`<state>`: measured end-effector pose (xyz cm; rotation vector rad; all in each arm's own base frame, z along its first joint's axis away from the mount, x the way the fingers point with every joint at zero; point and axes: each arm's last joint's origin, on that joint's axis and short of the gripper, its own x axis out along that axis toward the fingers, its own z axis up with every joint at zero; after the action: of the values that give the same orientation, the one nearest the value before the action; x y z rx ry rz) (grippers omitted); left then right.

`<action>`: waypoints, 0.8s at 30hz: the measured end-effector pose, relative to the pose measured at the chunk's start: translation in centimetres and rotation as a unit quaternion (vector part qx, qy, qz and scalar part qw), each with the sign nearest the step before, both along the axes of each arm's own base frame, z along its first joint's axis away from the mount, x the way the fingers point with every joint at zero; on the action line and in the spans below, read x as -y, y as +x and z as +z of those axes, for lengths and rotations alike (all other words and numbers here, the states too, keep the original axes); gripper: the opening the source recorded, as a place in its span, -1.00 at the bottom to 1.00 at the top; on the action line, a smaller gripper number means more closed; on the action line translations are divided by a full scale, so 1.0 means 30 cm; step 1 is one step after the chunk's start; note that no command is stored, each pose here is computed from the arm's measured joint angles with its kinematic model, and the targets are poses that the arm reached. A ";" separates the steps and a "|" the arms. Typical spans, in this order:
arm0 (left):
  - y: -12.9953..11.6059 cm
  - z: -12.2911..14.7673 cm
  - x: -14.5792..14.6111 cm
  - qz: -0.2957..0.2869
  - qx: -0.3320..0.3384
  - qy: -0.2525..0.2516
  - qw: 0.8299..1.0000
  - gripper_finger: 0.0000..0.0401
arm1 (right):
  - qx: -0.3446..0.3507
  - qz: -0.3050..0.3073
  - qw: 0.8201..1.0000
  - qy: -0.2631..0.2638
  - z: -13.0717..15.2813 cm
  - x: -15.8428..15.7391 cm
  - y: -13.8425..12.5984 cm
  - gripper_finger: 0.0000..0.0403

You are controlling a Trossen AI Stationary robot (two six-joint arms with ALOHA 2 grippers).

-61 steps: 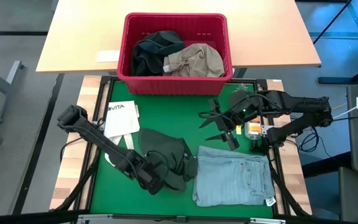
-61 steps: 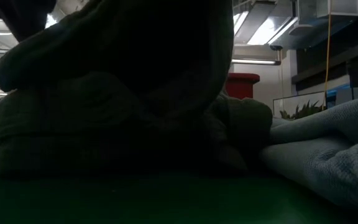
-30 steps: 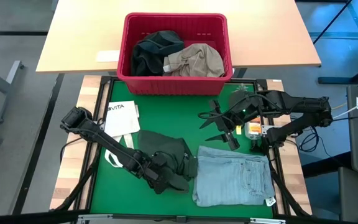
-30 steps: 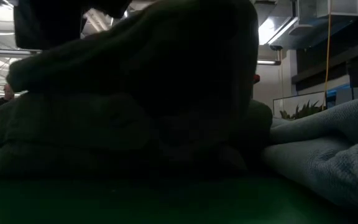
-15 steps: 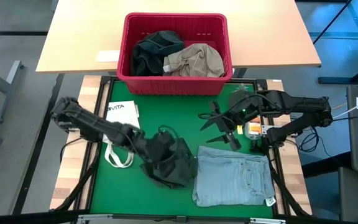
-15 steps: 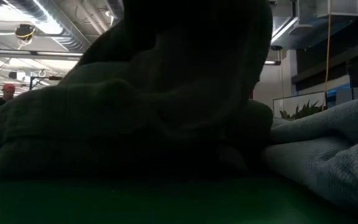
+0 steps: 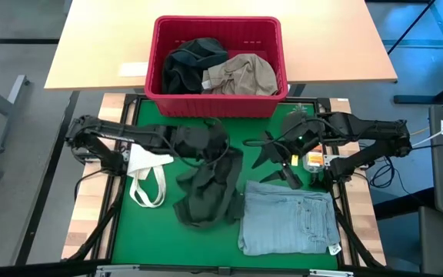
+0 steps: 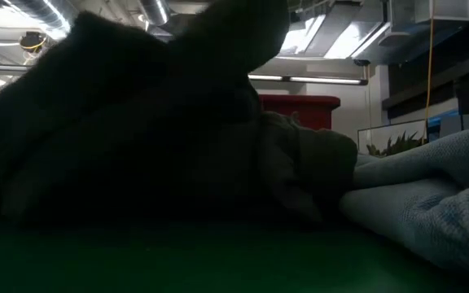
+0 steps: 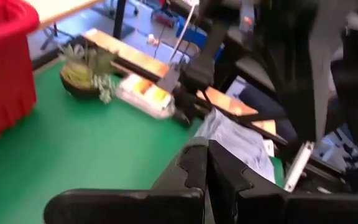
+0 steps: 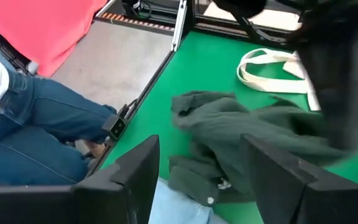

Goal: Fold Laundry from Bin
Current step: Fold the green shirt

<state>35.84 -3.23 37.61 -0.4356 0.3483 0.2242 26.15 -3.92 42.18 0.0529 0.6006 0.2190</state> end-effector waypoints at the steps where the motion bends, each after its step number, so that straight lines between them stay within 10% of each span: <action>1: 0.003 0.005 -0.012 -0.003 0.007 0.004 1.000 -1.00 | -0.006 -0.006 1.000 0.009 -0.009 0.000 0.002 0.10; 12: 0.013 0.021 -0.053 -0.017 0.031 0.010 0.999 -1.00 | -0.047 -0.221 0.973 0.035 -0.044 0.033 0.007 0.10; 24: 0.013 0.020 -0.043 -0.068 0.028 0.019 0.997 -1.00 | -0.046 -0.217 0.975 0.022 -0.043 0.033 0.007 0.10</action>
<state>36.23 -1.93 38.21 -0.3781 0.3167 0.0863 26.37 -4.92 40.88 0.2354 0.6607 -0.1951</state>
